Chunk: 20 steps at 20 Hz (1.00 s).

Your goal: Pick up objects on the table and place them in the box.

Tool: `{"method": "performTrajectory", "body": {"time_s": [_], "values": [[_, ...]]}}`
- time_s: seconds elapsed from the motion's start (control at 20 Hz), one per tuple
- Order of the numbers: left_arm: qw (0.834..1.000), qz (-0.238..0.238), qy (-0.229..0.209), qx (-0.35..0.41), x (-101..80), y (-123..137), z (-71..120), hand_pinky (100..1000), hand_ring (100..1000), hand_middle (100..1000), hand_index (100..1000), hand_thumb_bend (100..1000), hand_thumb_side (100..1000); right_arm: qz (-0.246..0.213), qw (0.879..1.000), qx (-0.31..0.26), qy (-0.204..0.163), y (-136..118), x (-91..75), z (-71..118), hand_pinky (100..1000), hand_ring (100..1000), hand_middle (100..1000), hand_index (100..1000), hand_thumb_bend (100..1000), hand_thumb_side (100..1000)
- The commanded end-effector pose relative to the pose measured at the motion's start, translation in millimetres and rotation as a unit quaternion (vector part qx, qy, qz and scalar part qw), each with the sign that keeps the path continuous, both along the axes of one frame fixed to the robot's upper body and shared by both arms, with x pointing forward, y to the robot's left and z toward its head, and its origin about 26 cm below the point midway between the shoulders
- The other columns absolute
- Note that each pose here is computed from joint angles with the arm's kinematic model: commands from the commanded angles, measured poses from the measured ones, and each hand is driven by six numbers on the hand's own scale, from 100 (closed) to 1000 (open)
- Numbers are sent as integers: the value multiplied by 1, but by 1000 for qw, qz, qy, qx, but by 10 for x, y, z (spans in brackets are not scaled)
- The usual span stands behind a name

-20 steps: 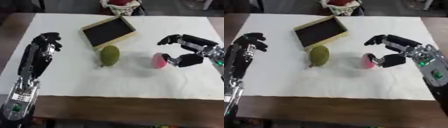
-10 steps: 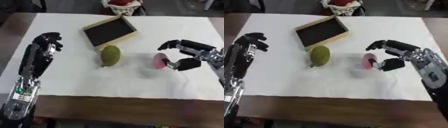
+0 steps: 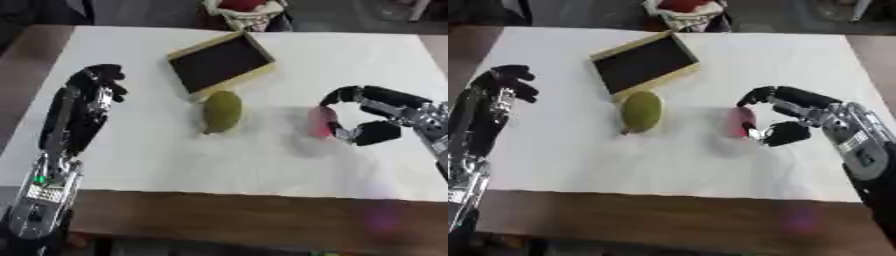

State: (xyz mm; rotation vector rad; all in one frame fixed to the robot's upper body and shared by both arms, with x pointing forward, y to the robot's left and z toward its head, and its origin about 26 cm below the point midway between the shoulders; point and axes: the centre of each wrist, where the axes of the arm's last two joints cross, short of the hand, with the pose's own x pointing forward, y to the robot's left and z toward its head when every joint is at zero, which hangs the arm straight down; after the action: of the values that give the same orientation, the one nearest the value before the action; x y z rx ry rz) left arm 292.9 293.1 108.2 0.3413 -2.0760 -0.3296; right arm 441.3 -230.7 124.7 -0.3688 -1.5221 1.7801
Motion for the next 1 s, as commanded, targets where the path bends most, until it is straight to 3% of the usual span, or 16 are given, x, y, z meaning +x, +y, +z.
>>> {"method": "performTrajectory", "body": {"time_s": [0.05,0.1,0.3,0.5,0.75,1.0], "values": [[1000,-4,-8,6,-6,14,55,552,568,612,744,100,721,-12,1000,-8,-17,-59,40,60,899,889,859,856,100,528],[1000,-4,-8,6,-5,14,55,552,568,612,744,100,721,-14,1000,-8,-17,-65,44,47,899,889,859,854,100,522],[1000,-4,-8,6,-6,14,54,551,568,612,744,100,720,-23,999,-11,-20,-85,54,4,893,880,849,802,100,331],[1000,-5,-8,6,-5,11,53,551,568,612,744,100,721,-29,999,-9,-27,-86,62,-15,885,867,831,733,100,204],[1000,-5,-8,5,-6,13,52,552,568,612,744,100,720,-41,998,10,-55,-69,68,-4,857,822,764,562,100,196],[1000,-4,-8,5,-6,12,51,551,568,612,744,100,721,-53,991,60,-110,-8,81,169,815,754,635,405,100,167]]}}
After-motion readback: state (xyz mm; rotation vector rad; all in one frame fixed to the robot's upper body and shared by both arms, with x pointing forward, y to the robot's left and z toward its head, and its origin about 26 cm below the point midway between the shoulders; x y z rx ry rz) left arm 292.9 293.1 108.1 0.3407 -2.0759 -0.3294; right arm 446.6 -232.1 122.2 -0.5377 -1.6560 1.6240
